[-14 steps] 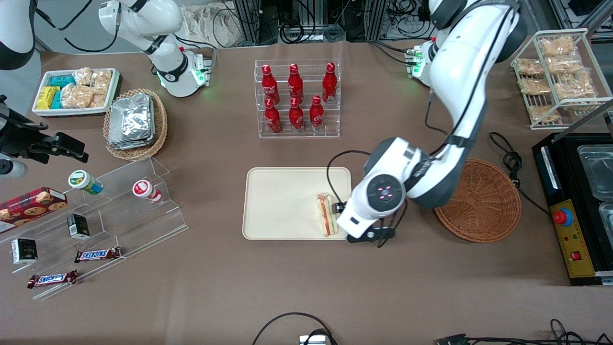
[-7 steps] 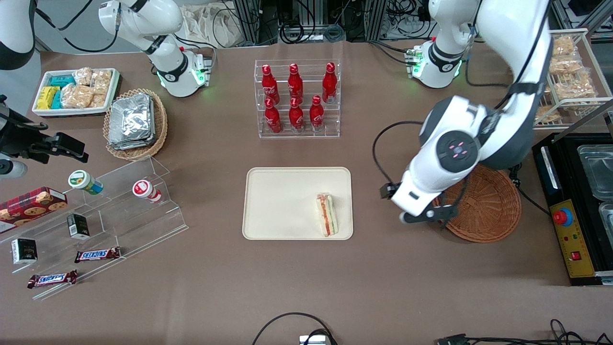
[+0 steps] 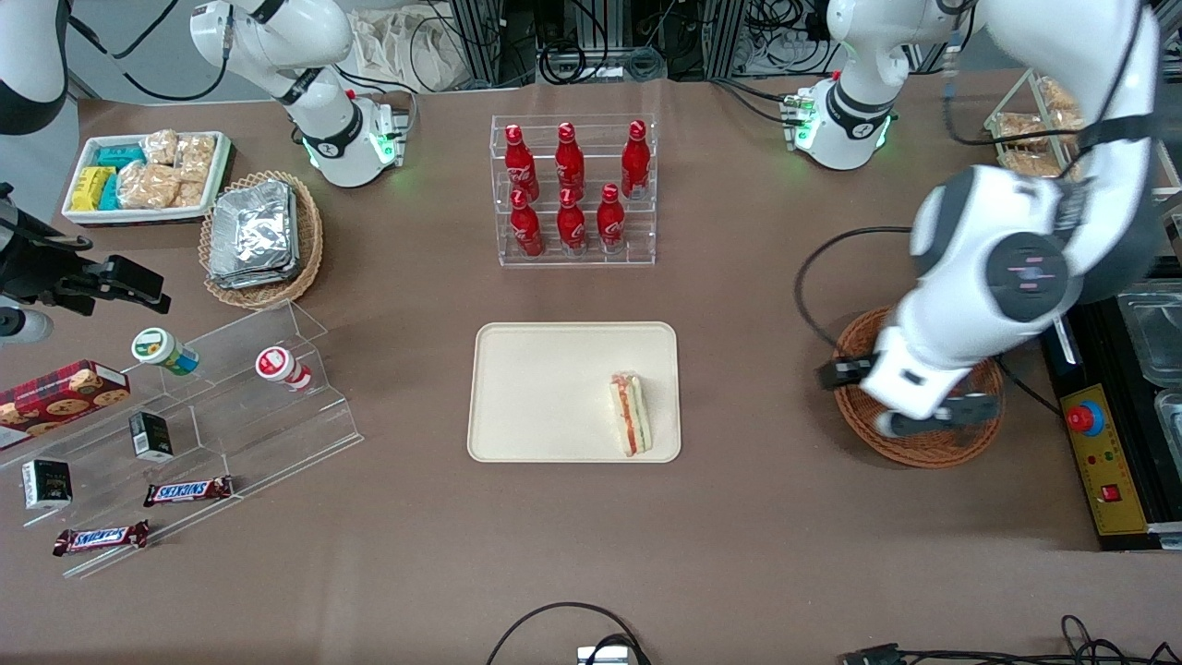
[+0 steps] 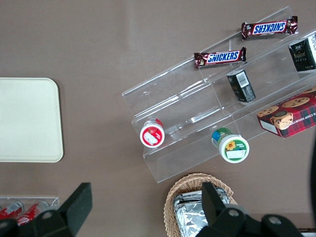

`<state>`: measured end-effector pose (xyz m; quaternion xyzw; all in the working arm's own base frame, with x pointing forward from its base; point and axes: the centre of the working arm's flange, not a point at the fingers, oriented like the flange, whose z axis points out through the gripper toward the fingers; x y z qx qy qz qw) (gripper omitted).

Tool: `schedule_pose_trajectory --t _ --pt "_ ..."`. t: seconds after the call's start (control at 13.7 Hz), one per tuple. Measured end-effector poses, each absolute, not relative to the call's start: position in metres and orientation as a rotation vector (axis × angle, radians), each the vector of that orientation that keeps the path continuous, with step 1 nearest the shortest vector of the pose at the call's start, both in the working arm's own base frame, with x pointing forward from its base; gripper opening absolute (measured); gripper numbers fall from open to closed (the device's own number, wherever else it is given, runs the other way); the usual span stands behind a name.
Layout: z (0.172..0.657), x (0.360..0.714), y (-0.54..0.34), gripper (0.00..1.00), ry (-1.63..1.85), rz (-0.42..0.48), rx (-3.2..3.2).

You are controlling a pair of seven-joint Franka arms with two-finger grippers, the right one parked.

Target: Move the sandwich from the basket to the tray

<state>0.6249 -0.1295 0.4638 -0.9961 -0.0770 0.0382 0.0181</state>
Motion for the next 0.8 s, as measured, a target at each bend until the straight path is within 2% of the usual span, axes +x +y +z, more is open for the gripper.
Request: schedule_pose_trajectory --t 0.22,0.44,0.8 --pt "0.48 0.618 -0.061 1.0 -0.138 0.219 -3.118" --pt "0.473 0.609 -0.056 1.0 -0.054 0.26 -3.112" --pt "0.475 0.598 -0.066 1.0 0.08 0.262 -3.092"
